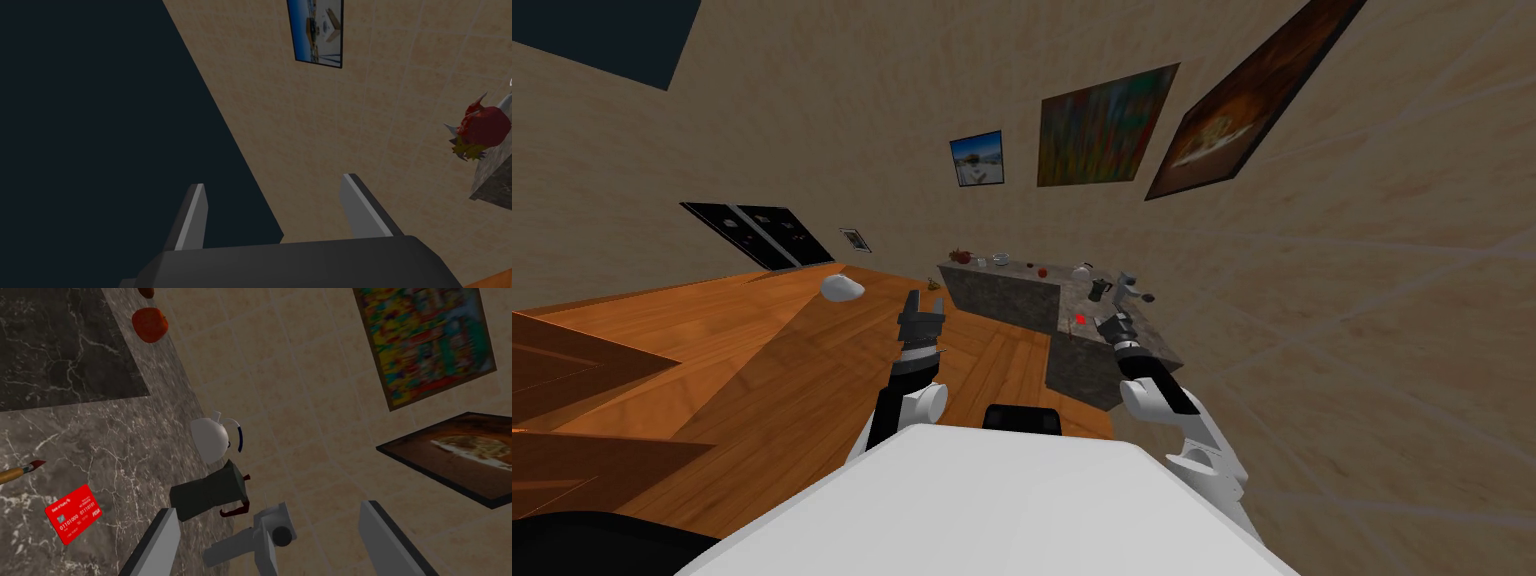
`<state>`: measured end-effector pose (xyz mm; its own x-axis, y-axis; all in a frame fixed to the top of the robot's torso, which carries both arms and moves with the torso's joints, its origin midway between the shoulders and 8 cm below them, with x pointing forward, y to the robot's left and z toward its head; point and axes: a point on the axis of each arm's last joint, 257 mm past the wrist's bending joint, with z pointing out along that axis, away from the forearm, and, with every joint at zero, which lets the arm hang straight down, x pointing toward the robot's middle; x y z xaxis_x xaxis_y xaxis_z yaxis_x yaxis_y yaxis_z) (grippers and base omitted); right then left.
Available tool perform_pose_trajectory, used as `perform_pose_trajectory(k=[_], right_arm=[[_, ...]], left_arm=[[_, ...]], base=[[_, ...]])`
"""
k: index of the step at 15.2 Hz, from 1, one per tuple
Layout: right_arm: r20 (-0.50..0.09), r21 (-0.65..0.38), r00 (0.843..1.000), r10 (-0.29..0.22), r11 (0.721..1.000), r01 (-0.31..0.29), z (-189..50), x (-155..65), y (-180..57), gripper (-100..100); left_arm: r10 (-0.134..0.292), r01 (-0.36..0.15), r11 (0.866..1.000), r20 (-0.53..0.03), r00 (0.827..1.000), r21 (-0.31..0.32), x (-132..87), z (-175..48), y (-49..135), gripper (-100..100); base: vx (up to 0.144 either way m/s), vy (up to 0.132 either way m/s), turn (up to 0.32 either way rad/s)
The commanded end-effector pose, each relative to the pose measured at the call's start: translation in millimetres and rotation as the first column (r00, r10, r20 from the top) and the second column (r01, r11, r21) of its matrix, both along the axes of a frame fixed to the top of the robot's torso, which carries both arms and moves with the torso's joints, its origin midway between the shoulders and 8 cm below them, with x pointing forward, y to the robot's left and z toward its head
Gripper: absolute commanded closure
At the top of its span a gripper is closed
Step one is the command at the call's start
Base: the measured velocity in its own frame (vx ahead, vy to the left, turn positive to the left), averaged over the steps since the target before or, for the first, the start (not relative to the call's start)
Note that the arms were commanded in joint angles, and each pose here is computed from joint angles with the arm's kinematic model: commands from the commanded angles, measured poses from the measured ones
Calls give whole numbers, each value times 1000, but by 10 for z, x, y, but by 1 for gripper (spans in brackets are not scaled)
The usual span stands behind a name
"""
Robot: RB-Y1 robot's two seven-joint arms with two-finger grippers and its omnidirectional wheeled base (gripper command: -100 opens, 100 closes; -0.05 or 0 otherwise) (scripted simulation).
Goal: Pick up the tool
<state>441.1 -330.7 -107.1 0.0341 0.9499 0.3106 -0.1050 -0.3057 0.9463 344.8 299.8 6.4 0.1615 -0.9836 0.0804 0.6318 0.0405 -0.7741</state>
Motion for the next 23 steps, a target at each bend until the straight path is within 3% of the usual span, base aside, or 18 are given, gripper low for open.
perform_pose_trajectory(k=[1, 10, 17, 20, 21, 23], right_arm=[[-41, 29, 999, -6, 1000, 7, -106, 5, -45, -100], [-214, 198, 976, -36, 977, 80, -534, 38, -372, -100], [-345, 334, 936, -65, 924, 187, -851, 0, -699, -100], [-384, 348, 921, -67, 913, 212, -958, -37, -711, -100], [-408, 385, 910, -75, 890, 246, -1009, -51, -813, -100], [-439, 390, 895, -77, 881, 267, -1094, -87, -820, -100]], left_arm=[[0, 0, 1000, 0, 1000, 0, 0, 0, 0, 0], [0, 0, 1000, 0, 1000, 0, 0, 0, 0, 0], [0, 0, 1000, 0, 1000, 0, 0, 0, 0, 0], [0, 0, 1000, 0, 1000, 0, 0, 0, 0, 0], [0, 0, 1000, 0, 1000, 0, 0, 0, 0, 0], [0, 0, 1000, 0, 1000, 0, 0, 0, 0, 0]], base=[[38, 44, 11], [50, 46, 21], [51, 44, 24], [43, 32, 15], [37, 43, 27], [42, 39, 22]])
